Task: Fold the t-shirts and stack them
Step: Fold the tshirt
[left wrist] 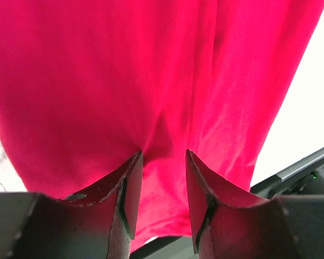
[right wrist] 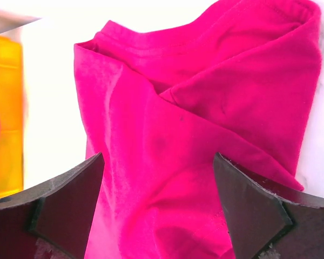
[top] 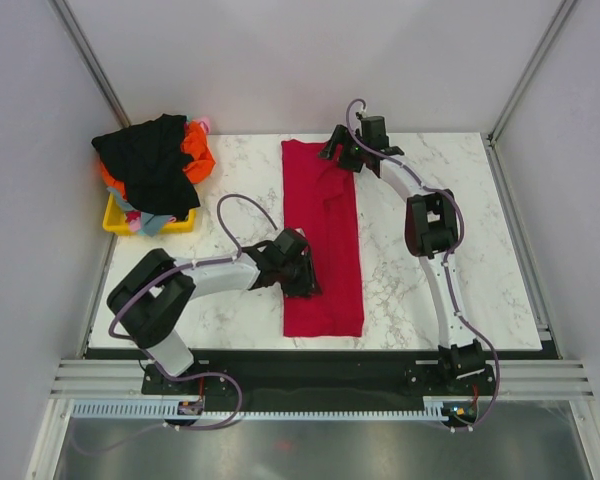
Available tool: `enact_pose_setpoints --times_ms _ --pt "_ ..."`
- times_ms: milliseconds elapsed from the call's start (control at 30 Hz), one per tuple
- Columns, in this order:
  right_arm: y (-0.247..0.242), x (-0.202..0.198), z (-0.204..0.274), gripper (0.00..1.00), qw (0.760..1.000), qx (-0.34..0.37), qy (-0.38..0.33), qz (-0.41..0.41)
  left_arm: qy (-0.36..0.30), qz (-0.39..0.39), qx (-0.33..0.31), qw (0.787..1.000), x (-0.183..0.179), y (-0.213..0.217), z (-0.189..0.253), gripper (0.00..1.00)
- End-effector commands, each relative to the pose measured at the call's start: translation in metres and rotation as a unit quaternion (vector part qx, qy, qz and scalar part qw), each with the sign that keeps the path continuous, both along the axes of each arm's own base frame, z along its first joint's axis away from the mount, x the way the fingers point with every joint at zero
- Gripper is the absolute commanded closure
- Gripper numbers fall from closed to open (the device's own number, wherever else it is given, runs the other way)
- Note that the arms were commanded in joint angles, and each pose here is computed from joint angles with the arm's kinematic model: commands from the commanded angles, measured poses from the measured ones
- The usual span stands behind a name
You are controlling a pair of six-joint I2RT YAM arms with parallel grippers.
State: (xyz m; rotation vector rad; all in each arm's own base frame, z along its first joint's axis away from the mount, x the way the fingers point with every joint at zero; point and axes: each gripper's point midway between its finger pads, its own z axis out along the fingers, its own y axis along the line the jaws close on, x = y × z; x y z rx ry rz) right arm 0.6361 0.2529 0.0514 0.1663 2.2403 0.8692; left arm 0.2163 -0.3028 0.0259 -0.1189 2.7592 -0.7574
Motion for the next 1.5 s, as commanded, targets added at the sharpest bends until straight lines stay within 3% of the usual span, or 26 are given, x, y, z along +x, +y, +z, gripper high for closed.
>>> enact_pose_setpoints --times_ms 0,67,200,333,367,400,467,500,567,600,667,700,767,900,1100,1333,1433,1467 --pt "0.009 -0.009 -0.026 0.08 0.999 0.01 0.019 0.037 -0.028 0.0 -0.022 0.999 0.001 -0.015 0.034 0.55" --pt "0.012 -0.005 -0.002 0.07 0.999 0.018 -0.008 0.046 -0.07 -0.005 0.009 0.997 0.006 -0.008 0.056 0.54" --pt "0.013 0.002 0.101 0.02 0.994 0.038 -0.092 0.051 -0.157 -0.007 0.022 0.987 0.007 0.005 0.123 0.49" --pt "0.004 -0.021 0.174 0.02 0.989 0.04 -0.131 0.05 -0.178 0.008 0.04 0.983 -0.003 0.036 0.134 0.48" --pt "-0.002 -0.038 0.219 0.02 0.985 0.042 -0.159 0.046 -0.177 0.011 0.042 0.983 -0.006 0.043 0.133 0.48" --pt "-0.011 -0.052 0.191 0.02 0.992 0.024 -0.123 0.031 -0.166 0.01 0.052 0.985 -0.014 0.051 0.118 0.48" --pt "-0.024 -0.083 0.187 0.02 0.995 0.008 -0.102 0.009 -0.154 0.015 0.041 0.987 -0.027 0.06 0.112 0.48" --pt "-0.033 -0.122 0.177 0.02 0.997 -0.006 -0.078 0.004 -0.146 0.018 0.041 0.988 -0.032 0.064 0.106 0.48" --pt "-0.046 -0.164 0.156 0.02 0.997 -0.046 -0.052 -0.024 -0.118 0.027 0.045 0.992 -0.047 0.076 0.083 0.48" --pt "-0.059 -0.208 0.138 0.02 0.997 -0.062 -0.027 -0.033 -0.117 0.027 0.038 0.992 -0.049 0.075 0.079 0.48" --pt "-0.071 -0.249 0.119 0.02 0.995 -0.078 -0.01 -0.055 -0.097 0.024 0.035 0.994 -0.061 0.081 0.059 0.48" --pt "-0.074 -0.287 0.102 0.05 0.995 -0.082 0.009 -0.056 -0.099 0.025 0.023 0.995 -0.063 0.081 0.058 0.48" --pt "-0.077 -0.329 0.092 0.1 0.994 -0.096 0.019 -0.058 -0.09 0.028 0.012 0.995 -0.069 0.083 0.046 0.49" --pt "-0.077 -0.412 0.029 0.19 0.984 -0.131 0.116 -0.042 -0.086 0.033 0.003 0.996 -0.073 0.084 0.035 0.49" --pt "-0.071 -0.474 -0.005 0.28 0.977 -0.157 0.14 -0.026 -0.068 0.029 -0.014 0.997 -0.078 0.076 0.028 0.5" --pt "-0.063 -0.5 -0.037 0.36 0.976 -0.141 0.165 -0.012 -0.057 0.03 -0.019 0.998 -0.086 0.078 0.02 0.5" --pt "-0.058 -0.504 -0.043 0.43 0.976 -0.138 0.167 -0.005 -0.053 0.031 -0.018 0.998 -0.09 0.078 0.013 0.51" --pt "-0.058 -0.504 -0.045 0.49 0.975 -0.143 0.168 -0.005 -0.051 0.033 -0.018 0.998 -0.09 0.078 0.012 0.51"
